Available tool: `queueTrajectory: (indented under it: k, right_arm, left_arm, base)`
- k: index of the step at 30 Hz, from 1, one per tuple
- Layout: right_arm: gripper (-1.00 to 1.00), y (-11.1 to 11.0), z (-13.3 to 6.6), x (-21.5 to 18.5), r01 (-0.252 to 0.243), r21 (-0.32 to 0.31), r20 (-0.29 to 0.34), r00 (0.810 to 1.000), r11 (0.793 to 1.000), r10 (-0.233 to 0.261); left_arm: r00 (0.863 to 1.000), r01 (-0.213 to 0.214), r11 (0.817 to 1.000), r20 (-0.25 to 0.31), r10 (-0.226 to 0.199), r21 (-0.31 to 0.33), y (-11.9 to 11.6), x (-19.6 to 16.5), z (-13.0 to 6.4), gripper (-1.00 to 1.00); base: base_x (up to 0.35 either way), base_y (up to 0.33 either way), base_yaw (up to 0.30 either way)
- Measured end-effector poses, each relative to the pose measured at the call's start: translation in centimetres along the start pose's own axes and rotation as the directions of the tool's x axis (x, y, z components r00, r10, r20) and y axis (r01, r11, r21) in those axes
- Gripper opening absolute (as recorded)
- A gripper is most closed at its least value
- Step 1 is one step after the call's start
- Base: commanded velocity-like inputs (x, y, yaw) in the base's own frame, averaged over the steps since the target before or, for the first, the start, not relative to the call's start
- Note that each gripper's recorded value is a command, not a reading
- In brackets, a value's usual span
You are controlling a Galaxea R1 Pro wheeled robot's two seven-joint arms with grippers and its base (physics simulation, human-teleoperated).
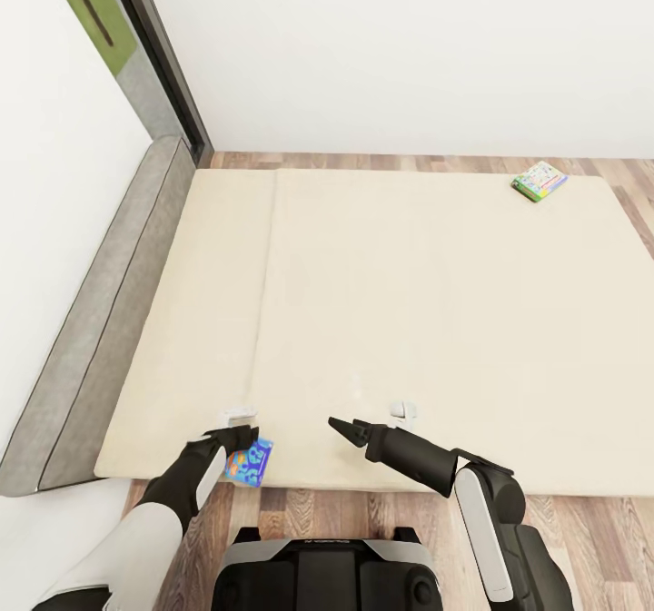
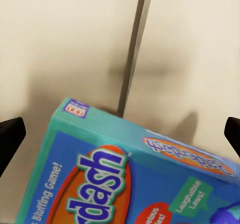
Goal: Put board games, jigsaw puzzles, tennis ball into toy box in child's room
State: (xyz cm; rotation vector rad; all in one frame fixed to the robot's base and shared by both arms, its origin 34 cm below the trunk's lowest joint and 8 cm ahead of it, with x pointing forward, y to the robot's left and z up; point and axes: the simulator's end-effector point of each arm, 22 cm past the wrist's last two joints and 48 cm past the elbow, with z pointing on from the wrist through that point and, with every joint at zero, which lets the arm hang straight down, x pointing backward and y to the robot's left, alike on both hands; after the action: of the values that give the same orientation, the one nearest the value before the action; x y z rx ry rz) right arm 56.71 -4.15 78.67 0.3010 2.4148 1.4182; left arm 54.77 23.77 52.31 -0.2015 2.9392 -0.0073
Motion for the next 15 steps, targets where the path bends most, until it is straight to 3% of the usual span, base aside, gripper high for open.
queueTrajectory:
  k: [15]
  right_arm:
    - [1.0, -0.17, 0.08, 0.14, -0.004, 0.001, -0.003, 1.0, 1.0, 0.004]
  left_arm:
    - [1.0, 0.001, 1.0, -0.003, -0.002, -0.001, 0.06, 0.19, 0.16, 1.0]
  base:
    - [0.0, 0.0, 0.0]
